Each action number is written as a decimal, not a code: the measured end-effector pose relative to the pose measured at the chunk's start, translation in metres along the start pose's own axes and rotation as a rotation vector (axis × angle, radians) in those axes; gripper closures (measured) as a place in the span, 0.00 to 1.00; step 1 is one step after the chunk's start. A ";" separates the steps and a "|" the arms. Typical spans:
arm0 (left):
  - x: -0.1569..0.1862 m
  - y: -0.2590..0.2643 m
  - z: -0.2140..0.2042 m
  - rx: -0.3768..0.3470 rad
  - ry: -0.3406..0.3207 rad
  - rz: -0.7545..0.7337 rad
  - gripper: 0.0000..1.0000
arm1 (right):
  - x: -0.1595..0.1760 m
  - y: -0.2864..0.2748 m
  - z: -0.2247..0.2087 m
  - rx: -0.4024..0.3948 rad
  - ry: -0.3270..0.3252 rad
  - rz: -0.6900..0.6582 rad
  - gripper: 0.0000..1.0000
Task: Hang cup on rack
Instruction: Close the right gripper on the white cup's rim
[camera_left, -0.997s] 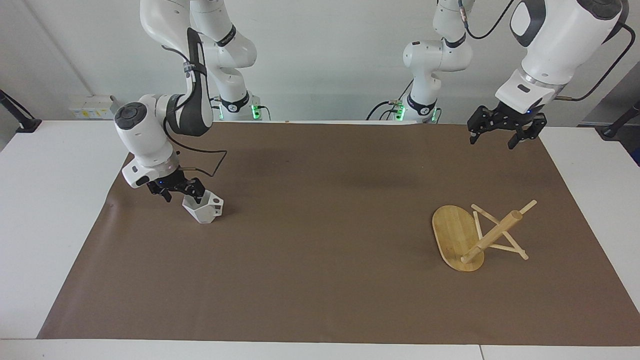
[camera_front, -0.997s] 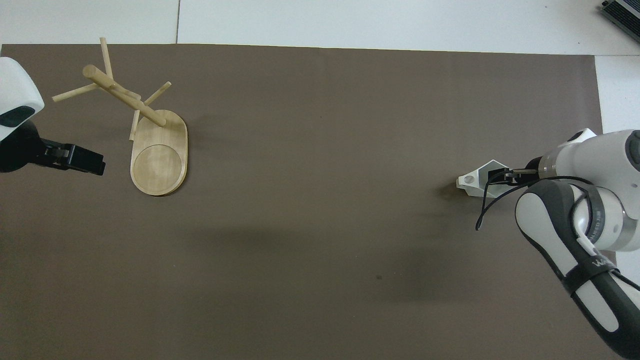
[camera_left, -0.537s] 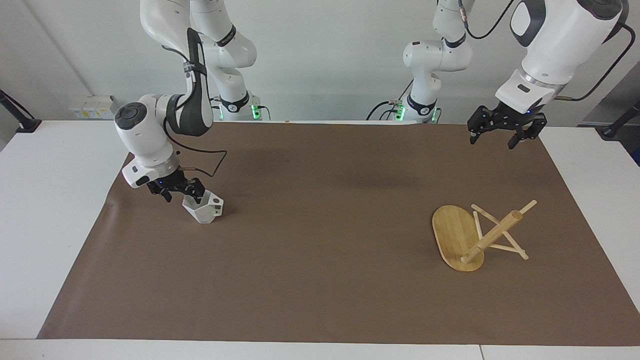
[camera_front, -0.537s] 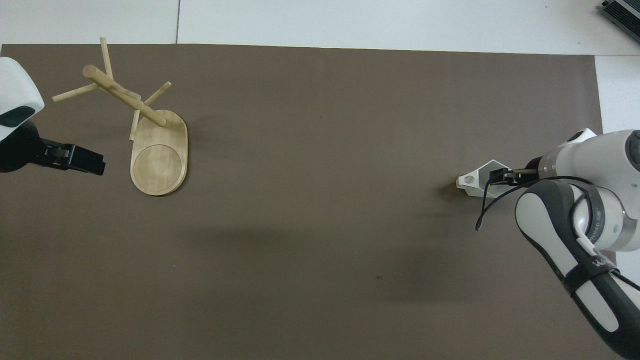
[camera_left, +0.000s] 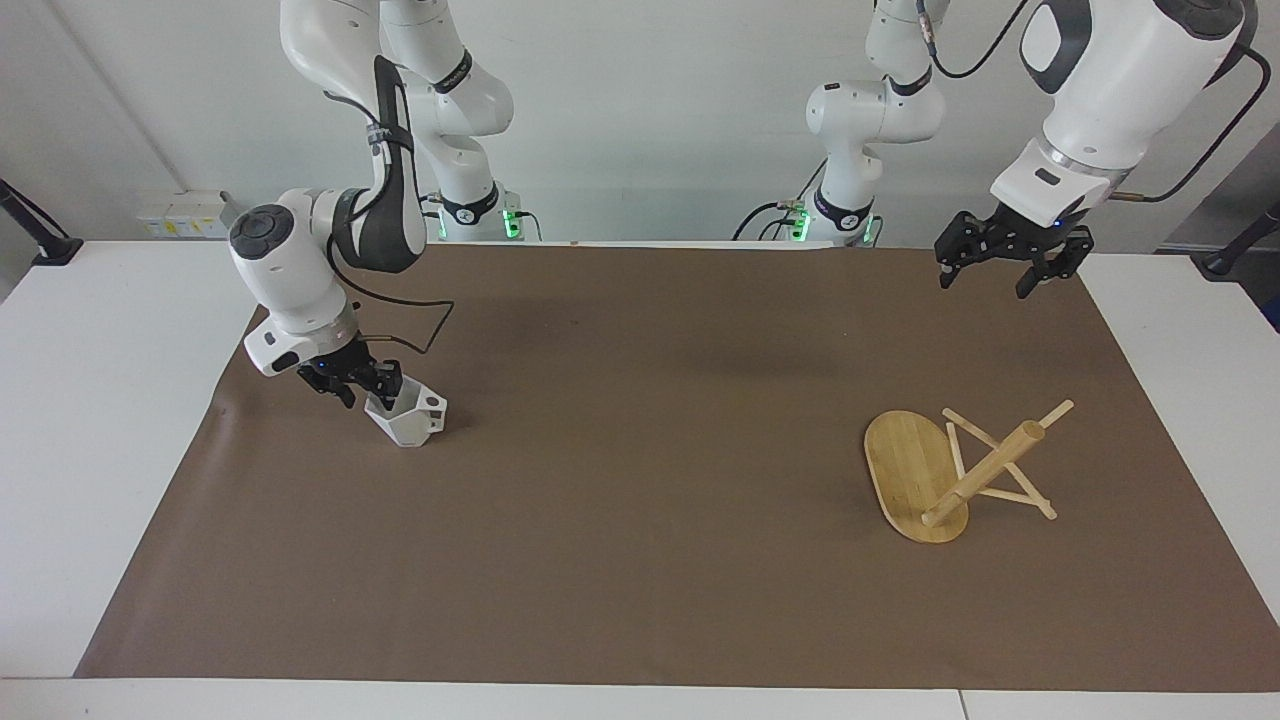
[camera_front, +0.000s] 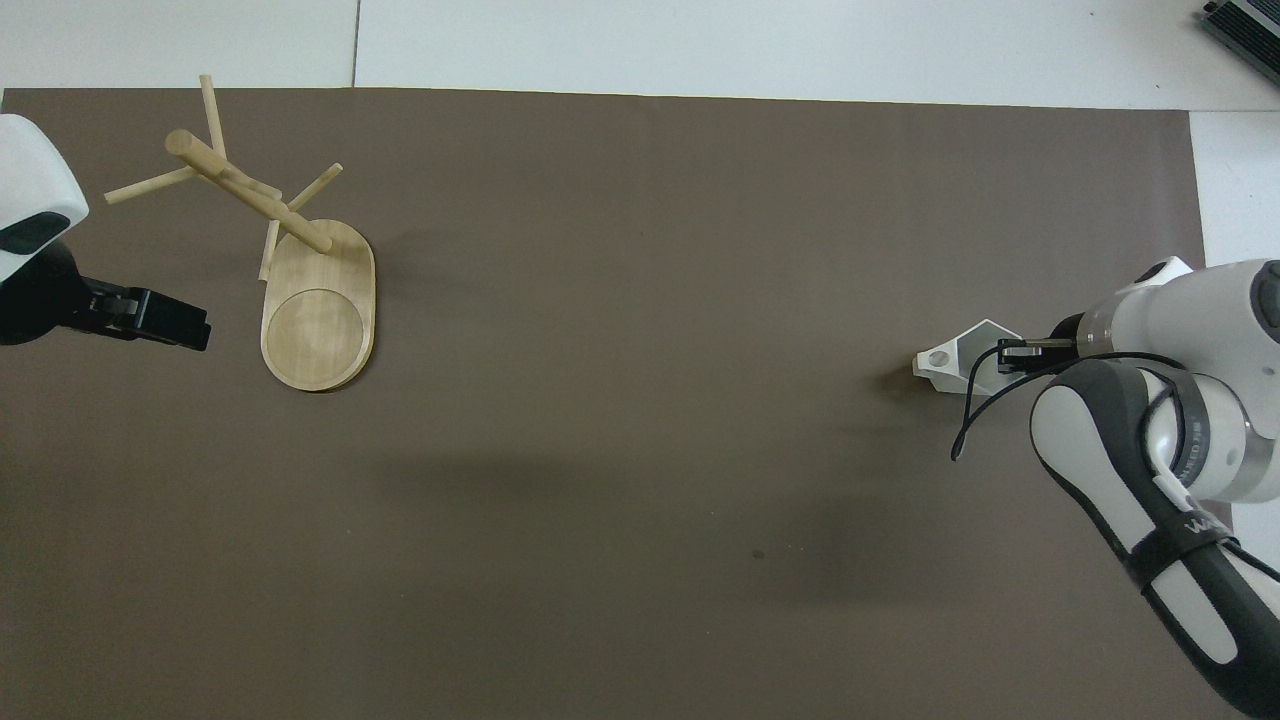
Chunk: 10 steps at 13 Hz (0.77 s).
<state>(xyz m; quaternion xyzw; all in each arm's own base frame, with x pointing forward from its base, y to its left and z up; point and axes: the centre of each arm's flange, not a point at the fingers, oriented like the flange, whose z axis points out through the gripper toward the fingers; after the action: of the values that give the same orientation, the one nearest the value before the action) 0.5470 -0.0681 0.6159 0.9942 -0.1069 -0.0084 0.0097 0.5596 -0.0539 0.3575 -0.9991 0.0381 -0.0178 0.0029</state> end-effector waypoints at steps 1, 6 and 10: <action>0.000 0.000 0.000 0.000 0.000 0.000 0.00 | 0.000 0.000 0.000 0.000 0.000 0.000 0.82; 0.000 0.000 0.000 0.000 0.000 0.000 0.00 | 0.000 0.000 0.000 0.000 0.000 0.000 0.91; 0.000 0.000 0.000 0.000 0.000 0.000 0.00 | 0.000 -0.001 -0.002 0.001 0.003 -0.001 0.96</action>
<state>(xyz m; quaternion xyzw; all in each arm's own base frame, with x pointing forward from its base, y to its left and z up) 0.5470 -0.0681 0.6159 0.9942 -0.1069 -0.0084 0.0097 0.5597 -0.0529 0.3591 -0.9991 0.0375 -0.0193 0.0032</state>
